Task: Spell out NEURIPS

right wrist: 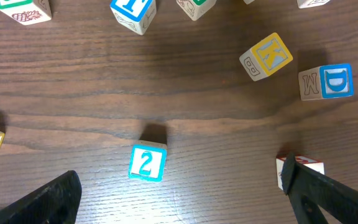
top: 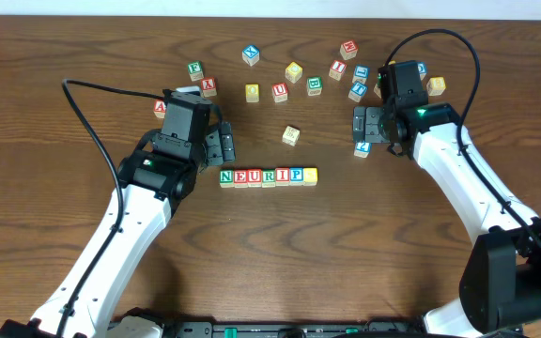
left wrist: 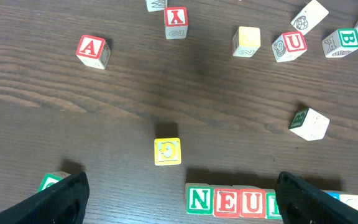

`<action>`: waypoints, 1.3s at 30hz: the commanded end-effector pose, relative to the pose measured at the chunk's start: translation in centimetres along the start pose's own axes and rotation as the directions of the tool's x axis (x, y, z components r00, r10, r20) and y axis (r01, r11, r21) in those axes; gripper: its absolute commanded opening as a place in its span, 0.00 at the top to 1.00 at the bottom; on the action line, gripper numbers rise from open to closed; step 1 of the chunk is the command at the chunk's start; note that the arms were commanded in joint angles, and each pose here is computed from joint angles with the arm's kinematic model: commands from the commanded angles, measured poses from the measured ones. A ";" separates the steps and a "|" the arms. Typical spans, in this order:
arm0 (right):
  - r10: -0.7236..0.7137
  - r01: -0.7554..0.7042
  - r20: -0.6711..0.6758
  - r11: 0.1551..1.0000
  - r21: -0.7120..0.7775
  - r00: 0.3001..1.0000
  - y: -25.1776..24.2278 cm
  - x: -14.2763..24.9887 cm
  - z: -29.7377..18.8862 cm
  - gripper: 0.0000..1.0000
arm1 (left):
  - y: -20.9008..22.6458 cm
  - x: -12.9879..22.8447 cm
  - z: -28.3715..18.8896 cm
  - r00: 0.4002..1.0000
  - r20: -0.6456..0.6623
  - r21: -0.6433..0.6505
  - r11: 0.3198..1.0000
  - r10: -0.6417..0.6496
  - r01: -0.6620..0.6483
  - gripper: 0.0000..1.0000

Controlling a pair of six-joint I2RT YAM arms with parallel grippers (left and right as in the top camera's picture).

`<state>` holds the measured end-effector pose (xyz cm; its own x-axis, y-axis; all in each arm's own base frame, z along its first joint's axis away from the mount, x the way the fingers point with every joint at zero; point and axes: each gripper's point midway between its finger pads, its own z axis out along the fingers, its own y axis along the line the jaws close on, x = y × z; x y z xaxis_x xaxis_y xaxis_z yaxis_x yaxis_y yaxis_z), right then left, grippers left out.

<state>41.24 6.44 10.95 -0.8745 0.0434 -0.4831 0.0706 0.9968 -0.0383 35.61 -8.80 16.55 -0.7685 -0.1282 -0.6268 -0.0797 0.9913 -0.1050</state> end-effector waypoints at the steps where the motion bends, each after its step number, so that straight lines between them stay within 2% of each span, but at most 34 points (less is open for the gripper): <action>1: 0.011 -0.011 0.021 1.000 -0.006 1.000 0.1 -0.9 -0.4 0.01 | 0.1 -1.1 -0.6 0.999 0.032 -0.005 1.000 -0.003 0.003 0.06; 18: 0.011 -0.011 0.020 1.000 -0.006 1.000 0.1 -0.8 -0.4 0.01 | 0.2 -0.8 -0.6 1.000 0.020 -0.009 1.000 0.000 0.000 0.06; 22: 0.011 -0.011 0.020 1.000 -0.006 1.000 0.1 -0.8 -0.4 0.01 | 1.0 -0.4 -0.3 1.000 0.019 -0.052 0.999 0.003 -0.002 0.06; 30: 0.011 -0.011 0.020 1.000 -0.006 1.000 0.1 -0.8 -0.4 0.01 | 1.3 -1.3 -0.7 0.992 0.127 -0.045 0.999 0.002 0.004 0.06; 39: 0.011 -0.011 0.020 1.000 -0.006 1.000 0.1 -0.8 -0.4 0.01 | 2.1 -1.6 -3.9 0.942 0.330 0.026 0.999 -0.054 0.048 0.06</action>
<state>41.25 6.49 10.96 -0.8745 0.0435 -0.4831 0.0693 0.9970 -0.0355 35.16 -7.36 20.04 -0.5509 -0.1879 -0.8131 -0.0877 0.9820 -0.1675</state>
